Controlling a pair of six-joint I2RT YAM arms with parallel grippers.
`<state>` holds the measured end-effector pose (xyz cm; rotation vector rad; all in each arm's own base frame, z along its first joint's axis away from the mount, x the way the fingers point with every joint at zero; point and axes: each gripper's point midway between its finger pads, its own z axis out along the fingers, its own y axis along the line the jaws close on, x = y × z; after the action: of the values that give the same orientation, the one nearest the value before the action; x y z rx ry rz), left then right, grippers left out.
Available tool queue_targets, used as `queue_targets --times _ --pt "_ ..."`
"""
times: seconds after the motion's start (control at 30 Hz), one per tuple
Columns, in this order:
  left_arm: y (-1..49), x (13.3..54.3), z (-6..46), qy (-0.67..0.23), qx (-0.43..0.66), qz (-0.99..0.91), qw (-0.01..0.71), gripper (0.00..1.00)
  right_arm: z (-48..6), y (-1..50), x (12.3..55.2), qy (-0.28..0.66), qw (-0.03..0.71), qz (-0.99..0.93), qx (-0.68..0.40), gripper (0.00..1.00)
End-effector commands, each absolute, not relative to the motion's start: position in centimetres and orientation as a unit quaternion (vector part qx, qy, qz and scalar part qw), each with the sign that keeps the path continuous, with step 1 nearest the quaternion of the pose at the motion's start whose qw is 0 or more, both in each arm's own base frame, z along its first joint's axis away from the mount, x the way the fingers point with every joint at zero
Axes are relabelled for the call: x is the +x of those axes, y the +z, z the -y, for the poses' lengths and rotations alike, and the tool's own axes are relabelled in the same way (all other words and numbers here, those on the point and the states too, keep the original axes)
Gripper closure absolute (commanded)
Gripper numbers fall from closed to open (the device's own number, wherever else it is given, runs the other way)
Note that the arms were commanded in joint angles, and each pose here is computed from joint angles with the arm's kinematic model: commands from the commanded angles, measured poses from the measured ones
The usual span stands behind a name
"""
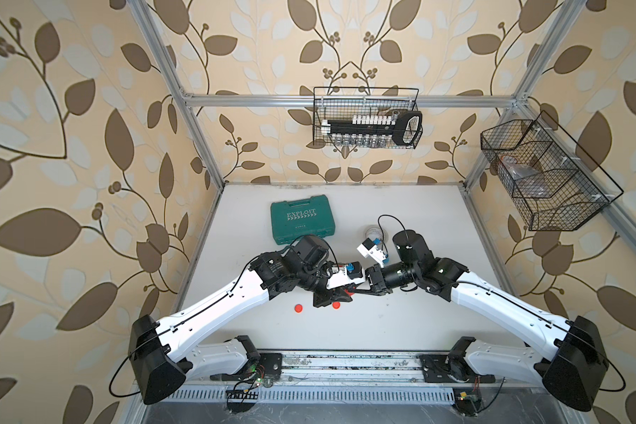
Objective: Close the stamp cap
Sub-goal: Pick up the stamp from the center of the board.
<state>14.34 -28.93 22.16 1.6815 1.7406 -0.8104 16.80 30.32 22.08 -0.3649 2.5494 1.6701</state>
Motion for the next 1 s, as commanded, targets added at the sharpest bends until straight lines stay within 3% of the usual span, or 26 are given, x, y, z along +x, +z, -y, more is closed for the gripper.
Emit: queue_targets --times 0.0,0.5,0.77,0.87,0.97 --pt "23.1 13.3 29.2 -0.32 0.643 -0.626 0.304 1.0 -30.8 21.9 16.7 0.554 0.027 -0.824 -0.118 0.79" --pt "22.6 14.5 28.7 -0.287 0.636 -0.64 0.322 1.0 -31.3 21.5 15.8 0.563 -0.013 -0.819 -0.114 0.75" --pt "22.7 15.0 28.6 -0.274 0.632 -0.644 0.334 1.0 -31.4 21.3 15.8 0.561 -0.017 -0.82 -0.108 0.84" --pt "22.9 15.2 28.5 -0.271 0.628 -0.643 0.343 0.92 -31.3 21.5 15.9 0.561 -0.011 -0.821 -0.104 0.88" --pt "23.1 15.4 28.5 -0.269 0.623 -0.645 0.352 0.64 -31.1 21.8 16.1 0.56 0.002 -0.822 -0.102 0.91"
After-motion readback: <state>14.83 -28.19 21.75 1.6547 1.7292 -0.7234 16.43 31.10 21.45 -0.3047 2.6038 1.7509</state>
